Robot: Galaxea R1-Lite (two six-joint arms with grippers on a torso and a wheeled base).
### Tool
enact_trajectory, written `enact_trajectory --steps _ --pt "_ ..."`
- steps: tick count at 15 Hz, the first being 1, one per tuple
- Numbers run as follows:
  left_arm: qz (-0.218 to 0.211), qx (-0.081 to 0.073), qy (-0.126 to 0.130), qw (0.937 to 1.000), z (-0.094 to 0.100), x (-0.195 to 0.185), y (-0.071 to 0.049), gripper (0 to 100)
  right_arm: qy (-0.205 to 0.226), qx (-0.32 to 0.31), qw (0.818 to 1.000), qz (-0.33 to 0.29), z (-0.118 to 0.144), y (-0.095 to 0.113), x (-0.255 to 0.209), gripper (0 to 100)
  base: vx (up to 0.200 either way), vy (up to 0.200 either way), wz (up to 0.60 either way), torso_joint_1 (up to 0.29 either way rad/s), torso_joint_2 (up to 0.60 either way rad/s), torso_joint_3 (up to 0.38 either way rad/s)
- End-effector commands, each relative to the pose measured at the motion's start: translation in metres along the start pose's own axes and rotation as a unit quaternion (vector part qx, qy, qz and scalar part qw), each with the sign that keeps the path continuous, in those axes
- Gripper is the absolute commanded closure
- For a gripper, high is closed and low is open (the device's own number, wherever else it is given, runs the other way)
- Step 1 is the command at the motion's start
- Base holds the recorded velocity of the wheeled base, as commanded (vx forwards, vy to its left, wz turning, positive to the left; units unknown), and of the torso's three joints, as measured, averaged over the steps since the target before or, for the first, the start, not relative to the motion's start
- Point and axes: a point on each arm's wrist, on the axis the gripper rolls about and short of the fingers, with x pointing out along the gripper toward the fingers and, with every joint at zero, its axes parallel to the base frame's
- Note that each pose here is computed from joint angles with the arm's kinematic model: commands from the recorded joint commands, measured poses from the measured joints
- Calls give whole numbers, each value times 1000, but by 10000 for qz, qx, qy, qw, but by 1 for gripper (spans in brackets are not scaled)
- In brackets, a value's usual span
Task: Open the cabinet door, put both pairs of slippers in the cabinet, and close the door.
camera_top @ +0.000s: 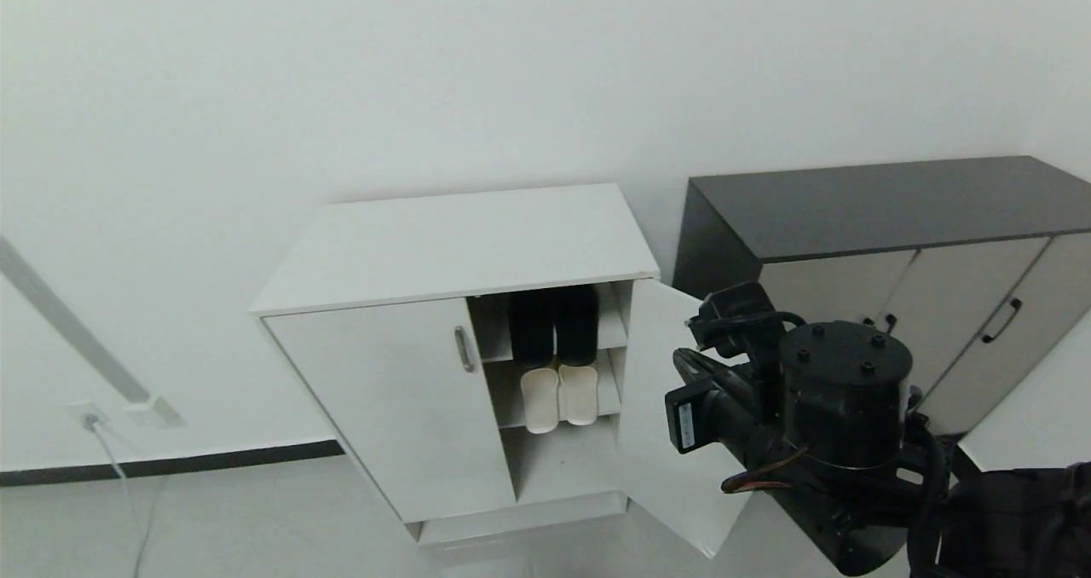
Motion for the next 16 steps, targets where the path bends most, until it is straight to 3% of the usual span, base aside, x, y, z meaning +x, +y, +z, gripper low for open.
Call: enact_trajectory --steps 1,14,16 --pt "4 -6 5 10000 0 0 0 100 -5 4 10000 -44 -1 -2 2 100 0 0 0 0 0 0" --pt "4 10 5 10000 0 0 0 100 -90 -186 9997 -108 -9 -3 6 100 0 0 0 0 0 0" --pt "11 10 5 10000 0 0 0 100 -90 -186 9997 -108 -9 -3 6 100 -200 0 0 7 5 5"
